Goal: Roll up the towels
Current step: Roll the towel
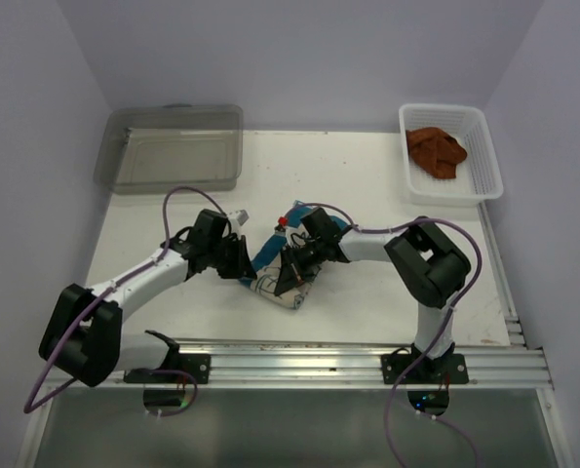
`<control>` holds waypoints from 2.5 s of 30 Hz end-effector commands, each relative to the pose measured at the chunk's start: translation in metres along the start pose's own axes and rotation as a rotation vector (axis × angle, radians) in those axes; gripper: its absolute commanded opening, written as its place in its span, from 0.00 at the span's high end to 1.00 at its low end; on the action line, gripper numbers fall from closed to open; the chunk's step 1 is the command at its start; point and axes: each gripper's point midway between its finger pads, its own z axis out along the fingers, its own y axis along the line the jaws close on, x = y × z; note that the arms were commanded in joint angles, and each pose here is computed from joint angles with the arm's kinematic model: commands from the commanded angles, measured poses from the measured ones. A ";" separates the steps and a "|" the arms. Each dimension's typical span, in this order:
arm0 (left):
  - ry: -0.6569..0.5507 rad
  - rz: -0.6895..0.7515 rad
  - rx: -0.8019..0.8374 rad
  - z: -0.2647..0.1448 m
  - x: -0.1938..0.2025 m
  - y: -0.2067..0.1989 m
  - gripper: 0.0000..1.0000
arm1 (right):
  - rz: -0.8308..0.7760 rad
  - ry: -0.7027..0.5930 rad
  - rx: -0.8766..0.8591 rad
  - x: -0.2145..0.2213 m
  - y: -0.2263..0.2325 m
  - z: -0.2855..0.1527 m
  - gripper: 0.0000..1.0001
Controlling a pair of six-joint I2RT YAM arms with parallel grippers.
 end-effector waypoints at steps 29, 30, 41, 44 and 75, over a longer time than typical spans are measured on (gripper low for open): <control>0.086 -0.051 -0.082 0.051 0.012 0.033 1.00 | -0.141 -0.207 0.601 0.003 -0.003 -0.107 0.65; 0.087 -0.053 -0.084 0.050 0.013 0.034 1.00 | -0.178 -0.203 0.621 0.005 0.004 -0.106 0.67; 0.086 -0.050 -0.083 0.048 0.013 0.032 1.00 | -0.423 -0.139 0.683 0.003 0.048 -0.063 1.00; 0.089 -0.052 -0.085 0.049 0.014 0.033 1.00 | -0.436 -0.098 0.689 0.004 0.043 -0.050 1.00; 0.082 -0.037 -0.052 0.041 0.010 0.022 1.00 | -0.462 -0.175 0.940 0.007 -0.004 -0.067 1.00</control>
